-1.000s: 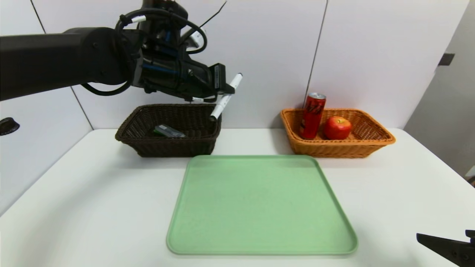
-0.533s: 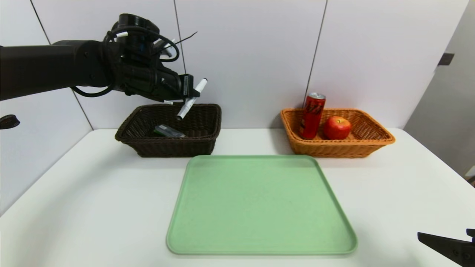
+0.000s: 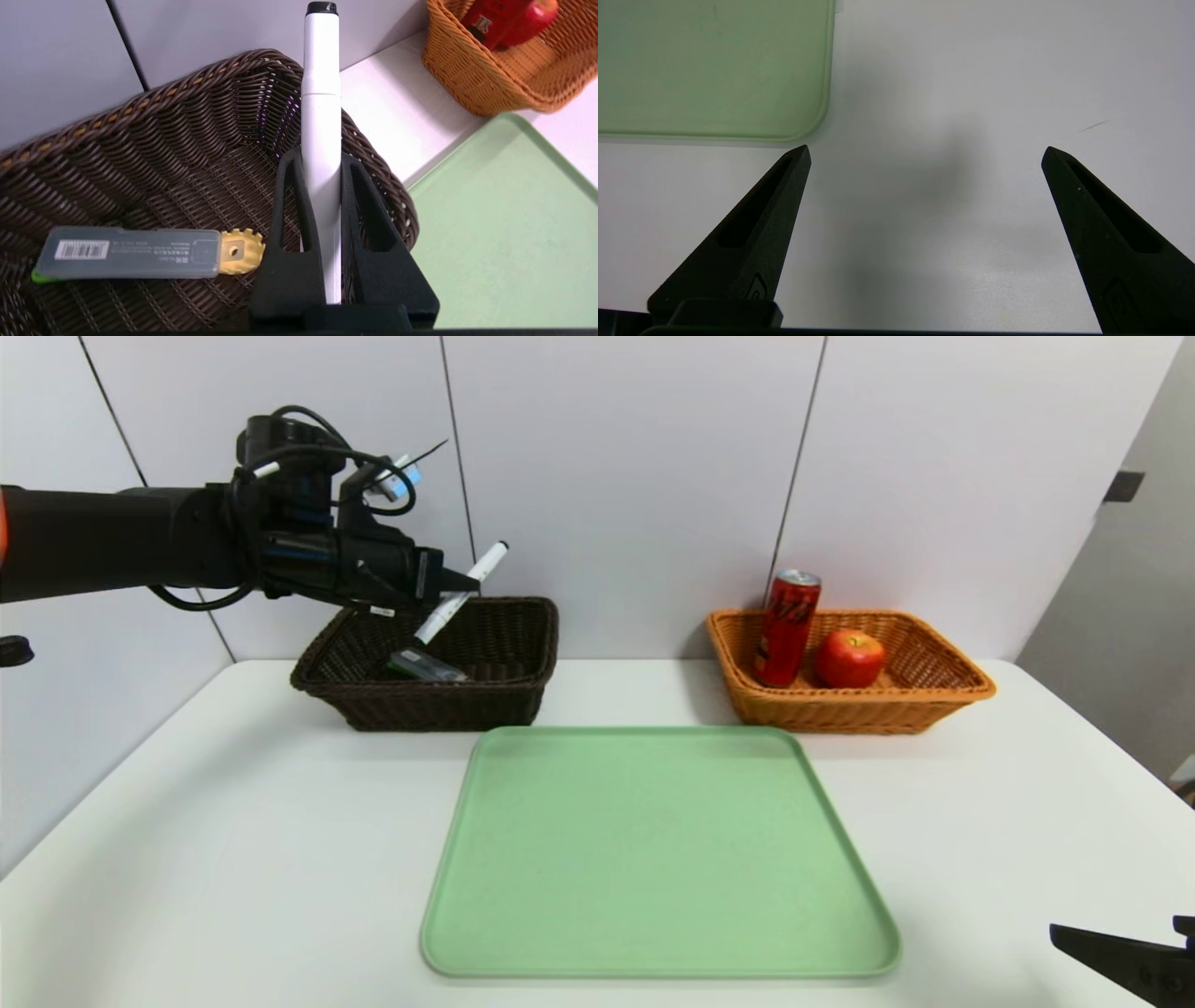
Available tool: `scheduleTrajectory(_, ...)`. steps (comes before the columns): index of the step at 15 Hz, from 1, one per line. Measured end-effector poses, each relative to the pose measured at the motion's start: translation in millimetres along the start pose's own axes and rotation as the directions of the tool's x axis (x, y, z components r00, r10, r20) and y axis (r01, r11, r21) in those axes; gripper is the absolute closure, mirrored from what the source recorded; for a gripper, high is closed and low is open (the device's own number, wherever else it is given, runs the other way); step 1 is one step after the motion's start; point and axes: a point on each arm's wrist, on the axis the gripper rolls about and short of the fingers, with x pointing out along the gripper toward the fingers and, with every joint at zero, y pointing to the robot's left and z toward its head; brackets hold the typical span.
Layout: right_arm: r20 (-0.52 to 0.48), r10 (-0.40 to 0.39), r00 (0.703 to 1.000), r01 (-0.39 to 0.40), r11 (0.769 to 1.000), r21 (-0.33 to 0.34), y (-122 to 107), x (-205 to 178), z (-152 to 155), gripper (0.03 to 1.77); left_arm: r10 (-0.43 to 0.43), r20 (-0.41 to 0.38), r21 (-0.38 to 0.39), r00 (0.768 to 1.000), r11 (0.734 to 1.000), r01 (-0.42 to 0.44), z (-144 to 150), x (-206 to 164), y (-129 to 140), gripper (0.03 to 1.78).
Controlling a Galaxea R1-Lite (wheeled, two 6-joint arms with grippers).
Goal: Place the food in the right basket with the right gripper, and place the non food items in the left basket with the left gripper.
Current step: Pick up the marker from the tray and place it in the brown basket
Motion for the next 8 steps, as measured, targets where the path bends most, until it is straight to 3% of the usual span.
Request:
scheduleTrajectory(2,-0.005,-0.001,1.000,0.001,1.000,-0.001,0,1,0,0.09,-0.027,0.020,0.038,0.999,0.999,0.027,-4,-3,9,1.64)
scheduleTrajectory(8,-0.009,-0.002,1.000,0.002,1.000,-0.008,1,2,1,0.09,-0.007,0.041,0.088,0.999,0.996,0.003,-13,4,30,1.64)
